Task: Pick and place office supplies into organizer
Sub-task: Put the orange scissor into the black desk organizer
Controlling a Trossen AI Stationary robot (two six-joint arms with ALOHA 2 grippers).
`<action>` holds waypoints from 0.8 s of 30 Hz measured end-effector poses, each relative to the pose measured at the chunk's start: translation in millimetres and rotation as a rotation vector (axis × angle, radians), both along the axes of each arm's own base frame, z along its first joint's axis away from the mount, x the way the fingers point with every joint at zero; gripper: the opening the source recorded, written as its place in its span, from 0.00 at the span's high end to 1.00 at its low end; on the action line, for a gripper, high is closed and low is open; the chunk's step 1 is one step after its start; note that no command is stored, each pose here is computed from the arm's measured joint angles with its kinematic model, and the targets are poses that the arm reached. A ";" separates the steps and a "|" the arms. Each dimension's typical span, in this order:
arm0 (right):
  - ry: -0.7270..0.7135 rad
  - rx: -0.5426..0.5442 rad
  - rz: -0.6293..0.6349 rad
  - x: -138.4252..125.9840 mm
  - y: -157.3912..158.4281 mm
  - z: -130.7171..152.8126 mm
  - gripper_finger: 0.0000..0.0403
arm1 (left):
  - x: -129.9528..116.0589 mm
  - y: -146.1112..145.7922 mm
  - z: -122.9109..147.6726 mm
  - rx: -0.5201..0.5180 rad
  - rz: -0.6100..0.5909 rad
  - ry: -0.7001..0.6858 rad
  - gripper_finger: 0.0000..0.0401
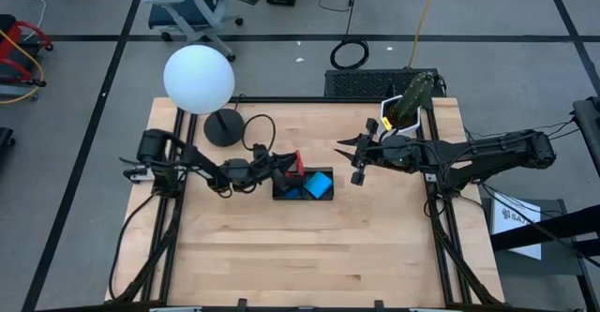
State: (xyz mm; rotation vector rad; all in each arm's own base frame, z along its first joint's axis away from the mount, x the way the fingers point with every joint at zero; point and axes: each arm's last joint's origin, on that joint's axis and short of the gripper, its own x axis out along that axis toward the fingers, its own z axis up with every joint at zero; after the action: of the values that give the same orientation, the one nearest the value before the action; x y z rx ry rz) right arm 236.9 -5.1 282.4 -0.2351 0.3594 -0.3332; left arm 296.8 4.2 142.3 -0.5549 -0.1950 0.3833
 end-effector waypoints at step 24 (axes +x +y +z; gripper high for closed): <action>0.004 -0.006 0.002 -0.2 0.0 -2.6 0.77 | 0.8 -0.5 1.3 0.059 -0.075 -0.014 0.88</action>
State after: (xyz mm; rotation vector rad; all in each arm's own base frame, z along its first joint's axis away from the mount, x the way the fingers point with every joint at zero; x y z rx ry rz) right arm 236.7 -5.1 279.8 -0.2425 0.3622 -0.3317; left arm 297.6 3.7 143.5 -0.5051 -0.1979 0.2998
